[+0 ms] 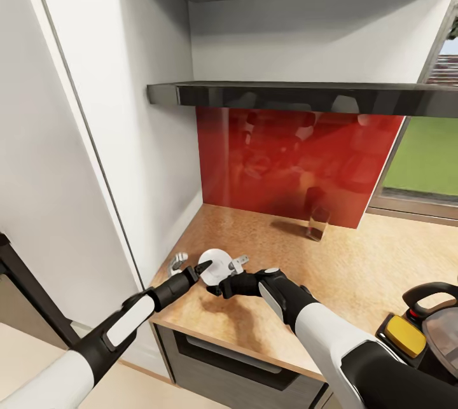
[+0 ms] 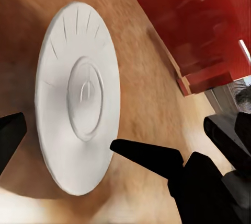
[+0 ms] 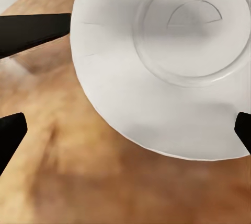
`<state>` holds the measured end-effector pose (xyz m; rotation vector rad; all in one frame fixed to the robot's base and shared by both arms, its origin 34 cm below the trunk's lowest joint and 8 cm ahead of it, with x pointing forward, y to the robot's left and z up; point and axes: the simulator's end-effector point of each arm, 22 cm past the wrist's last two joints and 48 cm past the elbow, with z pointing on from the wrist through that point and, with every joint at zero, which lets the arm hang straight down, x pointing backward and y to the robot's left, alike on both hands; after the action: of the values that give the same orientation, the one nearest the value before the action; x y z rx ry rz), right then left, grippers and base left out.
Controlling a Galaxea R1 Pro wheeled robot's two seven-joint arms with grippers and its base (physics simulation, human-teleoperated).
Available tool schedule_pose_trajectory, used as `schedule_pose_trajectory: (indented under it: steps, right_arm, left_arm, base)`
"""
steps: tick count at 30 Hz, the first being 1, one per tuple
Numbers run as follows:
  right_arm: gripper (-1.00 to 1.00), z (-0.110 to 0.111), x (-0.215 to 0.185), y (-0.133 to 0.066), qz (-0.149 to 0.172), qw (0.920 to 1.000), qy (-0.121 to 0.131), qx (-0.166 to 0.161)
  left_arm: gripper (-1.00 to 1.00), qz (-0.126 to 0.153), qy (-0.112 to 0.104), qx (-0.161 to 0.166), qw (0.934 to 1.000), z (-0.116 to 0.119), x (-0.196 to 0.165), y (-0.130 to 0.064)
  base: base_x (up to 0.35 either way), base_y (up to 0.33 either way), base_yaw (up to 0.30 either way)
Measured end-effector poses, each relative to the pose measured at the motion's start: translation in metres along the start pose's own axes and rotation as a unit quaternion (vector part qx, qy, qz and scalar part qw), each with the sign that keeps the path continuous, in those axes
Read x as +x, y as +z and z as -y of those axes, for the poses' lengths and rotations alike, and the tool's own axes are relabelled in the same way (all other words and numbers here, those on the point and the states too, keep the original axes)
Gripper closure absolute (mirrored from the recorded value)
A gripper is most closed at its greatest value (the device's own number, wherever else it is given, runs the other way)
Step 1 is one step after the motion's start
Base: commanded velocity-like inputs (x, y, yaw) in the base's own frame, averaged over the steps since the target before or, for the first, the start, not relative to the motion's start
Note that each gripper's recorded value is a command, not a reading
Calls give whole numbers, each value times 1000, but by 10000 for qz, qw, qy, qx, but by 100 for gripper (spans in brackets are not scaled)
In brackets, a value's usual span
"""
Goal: Set up a coffee station on the kitchen countertop: keep the coffee maker on the countertop, move the bottle of coffee from the kitchen shelf to the counter next to the coffee maker, place a paper coffee filter on top of the coffee maker, put the saucer next to the coffee maker with the coffee cup on the saucer, and place the electric kettle next to the coffee maker.
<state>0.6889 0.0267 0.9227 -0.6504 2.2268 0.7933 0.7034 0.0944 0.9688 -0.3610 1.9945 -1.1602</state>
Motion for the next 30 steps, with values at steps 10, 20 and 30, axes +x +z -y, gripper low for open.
schedule_pose_trajectory:
  steps: [10,20,30]
  right_arm:
    - [-100,0,-1,0,9,10000,16,-3]
    - [-100,0,0,0,0,10000,3,0]
    - [-100,0,0,0,7,10000,18,-2]
  left_arm:
    - [-100,8,-36,-117,9999,-9,-2,4]
    - [-100,22,-148,-267,9995,-14,3,9]
    - [-100,33,-179,-309,9994,-12,3,16]
  base:
    - [0,0,0]
    - [0,0,0]
    - [0,0,0]
